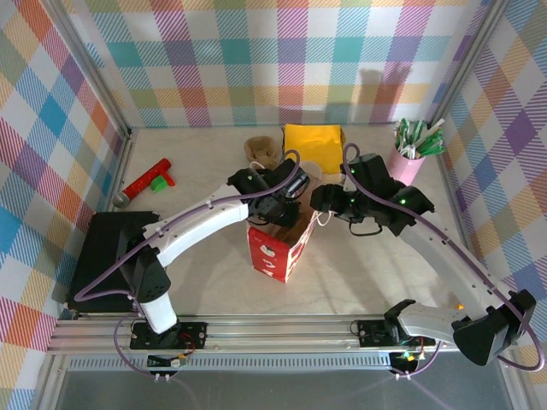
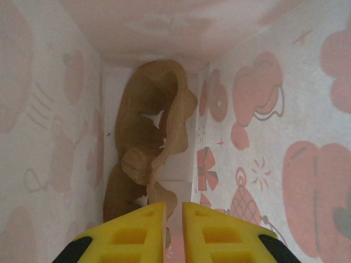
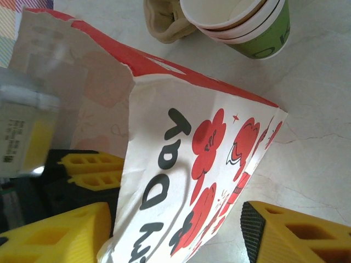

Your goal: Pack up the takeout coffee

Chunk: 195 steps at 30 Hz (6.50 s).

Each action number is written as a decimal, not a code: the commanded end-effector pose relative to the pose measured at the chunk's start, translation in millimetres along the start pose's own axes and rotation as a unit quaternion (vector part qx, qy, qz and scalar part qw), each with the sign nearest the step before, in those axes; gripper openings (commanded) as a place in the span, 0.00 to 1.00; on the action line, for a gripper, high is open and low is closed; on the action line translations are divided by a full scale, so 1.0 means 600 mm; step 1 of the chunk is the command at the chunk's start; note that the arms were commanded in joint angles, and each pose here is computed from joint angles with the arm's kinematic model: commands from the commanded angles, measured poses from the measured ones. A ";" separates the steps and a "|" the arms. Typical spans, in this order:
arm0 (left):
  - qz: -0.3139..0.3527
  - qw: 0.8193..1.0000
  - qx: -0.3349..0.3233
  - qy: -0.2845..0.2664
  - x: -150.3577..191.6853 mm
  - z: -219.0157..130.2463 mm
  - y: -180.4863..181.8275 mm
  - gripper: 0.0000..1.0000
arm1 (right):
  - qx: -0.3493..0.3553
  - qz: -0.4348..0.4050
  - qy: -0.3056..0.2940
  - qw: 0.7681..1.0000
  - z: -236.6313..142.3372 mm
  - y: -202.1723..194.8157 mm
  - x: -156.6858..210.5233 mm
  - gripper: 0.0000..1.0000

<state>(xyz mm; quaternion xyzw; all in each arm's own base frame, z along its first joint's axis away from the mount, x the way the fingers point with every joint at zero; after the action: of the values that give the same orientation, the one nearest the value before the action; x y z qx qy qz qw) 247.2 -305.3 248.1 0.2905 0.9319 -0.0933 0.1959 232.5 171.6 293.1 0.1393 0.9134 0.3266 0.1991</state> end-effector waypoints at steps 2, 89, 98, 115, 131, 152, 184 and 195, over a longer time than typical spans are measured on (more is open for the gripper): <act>0.001 1.000 0.014 0.012 0.006 0.020 -0.012 0.15 | -0.010 0.008 0.006 1.000 0.008 0.002 -0.001 0.63; -0.027 0.993 0.083 0.084 0.048 0.180 -0.024 0.00 | -0.038 0.002 0.008 0.999 -0.012 0.002 0.015 0.27; -0.020 0.996 0.084 0.034 0.018 0.098 -0.029 0.01 | -0.032 0.001 0.003 0.999 -0.016 0.002 0.013 0.23; -0.007 0.998 0.013 0.066 0.029 0.137 -0.014 0.00 | -0.030 -0.003 0.002 1.000 -0.027 0.008 0.015 0.21; -0.008 0.992 0.013 0.122 0.075 0.232 -0.005 0.00 | -0.038 -0.006 -0.002 0.999 -0.033 0.017 0.014 0.21; -0.021 0.999 0.047 0.008 0.006 0.054 -0.032 0.01 | -0.017 -0.012 -0.012 1.000 -0.040 0.016 0.012 0.21; -0.026 0.949 0.267 -0.162 0.010 -0.210 -0.085 0.08 | -0.016 -0.024 -0.015 0.999 -0.052 0.024 0.011 0.21; -0.085 0.954 0.028 -0.285 0.077 -0.332 0.063 0.10 | -0.024 -0.060 -0.024 0.998 -0.027 0.093 -0.002 0.55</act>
<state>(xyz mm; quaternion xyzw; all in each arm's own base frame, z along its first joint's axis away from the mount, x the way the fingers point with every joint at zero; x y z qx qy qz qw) 170.0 -234.5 398.9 0.2234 0.8461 -0.2976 0.3815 227.2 193.6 331.8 0.1007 0.9080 0.3390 0.2248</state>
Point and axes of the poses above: each hand's point on the last joint's axis, 136 mm out from that joint toward the fingers, its own z axis out along the fingers, its own y axis along the line the jaws close on, x = y × z, the point moved 6 cm from there along -z, back along the fingers, and after that the axes turned 12 degrees about z, right-handed, at the moved point
